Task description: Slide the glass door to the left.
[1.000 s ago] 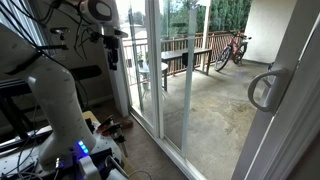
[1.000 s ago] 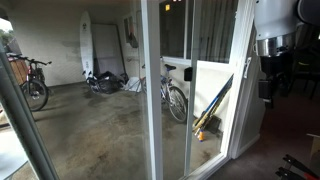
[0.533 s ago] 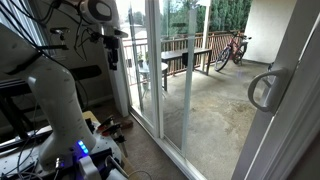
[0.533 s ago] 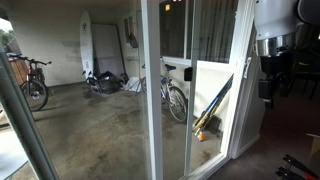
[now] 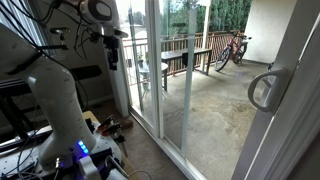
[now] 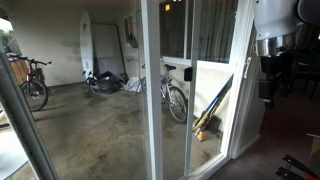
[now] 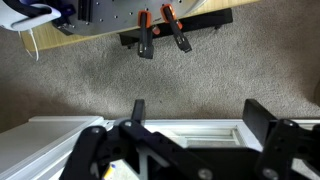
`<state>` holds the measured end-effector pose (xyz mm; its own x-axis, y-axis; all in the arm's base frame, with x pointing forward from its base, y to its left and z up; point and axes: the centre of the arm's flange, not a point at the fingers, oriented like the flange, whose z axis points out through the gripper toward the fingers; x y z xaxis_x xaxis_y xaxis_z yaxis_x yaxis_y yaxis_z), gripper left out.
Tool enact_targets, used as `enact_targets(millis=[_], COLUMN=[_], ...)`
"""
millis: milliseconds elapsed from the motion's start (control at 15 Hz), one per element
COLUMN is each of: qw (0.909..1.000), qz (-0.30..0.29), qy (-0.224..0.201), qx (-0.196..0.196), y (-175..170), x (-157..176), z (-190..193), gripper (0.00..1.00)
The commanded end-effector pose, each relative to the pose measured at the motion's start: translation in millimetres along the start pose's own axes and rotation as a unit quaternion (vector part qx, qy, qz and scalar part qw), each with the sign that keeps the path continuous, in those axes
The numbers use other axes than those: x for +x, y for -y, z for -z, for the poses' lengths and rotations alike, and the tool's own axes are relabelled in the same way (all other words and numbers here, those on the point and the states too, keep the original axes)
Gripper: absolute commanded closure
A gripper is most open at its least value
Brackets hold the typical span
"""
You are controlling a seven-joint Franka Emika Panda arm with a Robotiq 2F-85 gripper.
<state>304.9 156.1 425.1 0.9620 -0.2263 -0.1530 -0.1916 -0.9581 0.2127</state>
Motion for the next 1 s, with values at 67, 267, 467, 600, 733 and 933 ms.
enact_targets(millis=[67,267,467,600,733,933], qw=[1.0,0.9996,0.9968,0.9927,0.9884,0.9827], qz=[0.0,-0.019,-0.046,-0.074,-0.097,-0.125], qy=[0.0,-0.015,-0.031,-0.048,-0.062,-0.066], qx=[0.0,0.012,0.059,0.082,0.099,0.12], y=[0.0,0.7,-10.5,-23.5,-36.5,-62.6], x=[0.0,24.7,59.7,80.9,101.2,129.2], z=[0.0,-1.1,0.9,0.2,-2.1,-2.8], gripper=[0.0,0.0,0.0,0.0,0.0,0.0])
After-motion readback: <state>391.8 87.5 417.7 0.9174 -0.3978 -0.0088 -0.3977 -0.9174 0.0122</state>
